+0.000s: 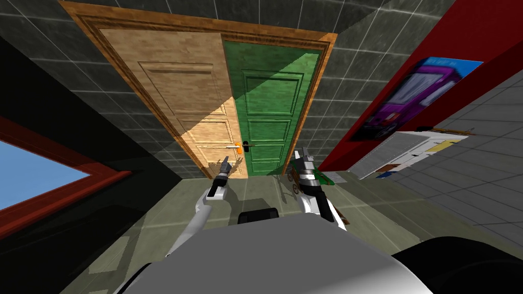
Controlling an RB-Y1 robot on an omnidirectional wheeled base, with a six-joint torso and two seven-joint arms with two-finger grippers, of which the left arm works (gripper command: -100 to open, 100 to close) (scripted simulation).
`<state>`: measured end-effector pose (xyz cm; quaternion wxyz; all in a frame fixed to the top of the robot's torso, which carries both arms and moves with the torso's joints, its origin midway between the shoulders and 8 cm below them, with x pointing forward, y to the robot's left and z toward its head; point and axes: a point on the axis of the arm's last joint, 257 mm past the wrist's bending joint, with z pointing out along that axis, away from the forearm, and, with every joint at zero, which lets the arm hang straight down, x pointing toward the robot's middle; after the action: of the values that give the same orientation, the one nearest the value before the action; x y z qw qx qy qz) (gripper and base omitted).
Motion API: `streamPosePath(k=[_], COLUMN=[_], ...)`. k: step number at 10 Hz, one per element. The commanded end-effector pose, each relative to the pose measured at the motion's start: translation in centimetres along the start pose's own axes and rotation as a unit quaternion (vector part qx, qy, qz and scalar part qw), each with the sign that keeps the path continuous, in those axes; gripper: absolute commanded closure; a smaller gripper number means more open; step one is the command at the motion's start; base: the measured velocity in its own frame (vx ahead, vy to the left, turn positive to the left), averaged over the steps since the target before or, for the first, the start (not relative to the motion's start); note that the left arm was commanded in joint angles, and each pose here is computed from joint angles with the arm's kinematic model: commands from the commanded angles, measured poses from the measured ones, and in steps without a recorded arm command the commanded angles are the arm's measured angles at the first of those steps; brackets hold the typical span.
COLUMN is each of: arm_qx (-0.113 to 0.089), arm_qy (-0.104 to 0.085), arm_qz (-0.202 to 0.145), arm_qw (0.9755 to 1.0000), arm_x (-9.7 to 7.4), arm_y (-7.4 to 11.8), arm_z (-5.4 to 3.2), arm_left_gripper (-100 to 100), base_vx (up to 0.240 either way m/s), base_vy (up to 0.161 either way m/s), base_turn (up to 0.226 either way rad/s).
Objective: Pull the door open
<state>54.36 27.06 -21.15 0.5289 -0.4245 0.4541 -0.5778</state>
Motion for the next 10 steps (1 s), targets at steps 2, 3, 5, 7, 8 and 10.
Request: streamPosePath(k=[2,3,5,7,8,10], arm_qx=[-0.015,-0.018,-0.028,-0.04,-0.046,-0.055], arm_qy=[-0.004,-0.005,-0.008,-0.013,-0.016,-0.021], arm_qz=[0.001,0.001,0.002,0.003,0.003,0.004], arm_qw=[0.9999,0.9998,0.9996,0.9991,0.9988,0.9982], arm_x=[-0.9,-1.3,-1.9,-2.8,-3.3,-4.2], arm_y=[1.5,1.8,2.7,3.8,4.3,5.0], arm_z=[0.53,0.82,0.87,1.2,1.36,1.67], arm_left_gripper=[-100,-100,-100,-100,-100,-100], base_vx=[0.066,0.087,0.056,0.083,0.097,0.099], base_vy=[0.015,0.021,0.009,0.02,0.029,0.015], base_turn=[-0.036,-0.062,-0.025,-0.054,-0.049,-0.048])
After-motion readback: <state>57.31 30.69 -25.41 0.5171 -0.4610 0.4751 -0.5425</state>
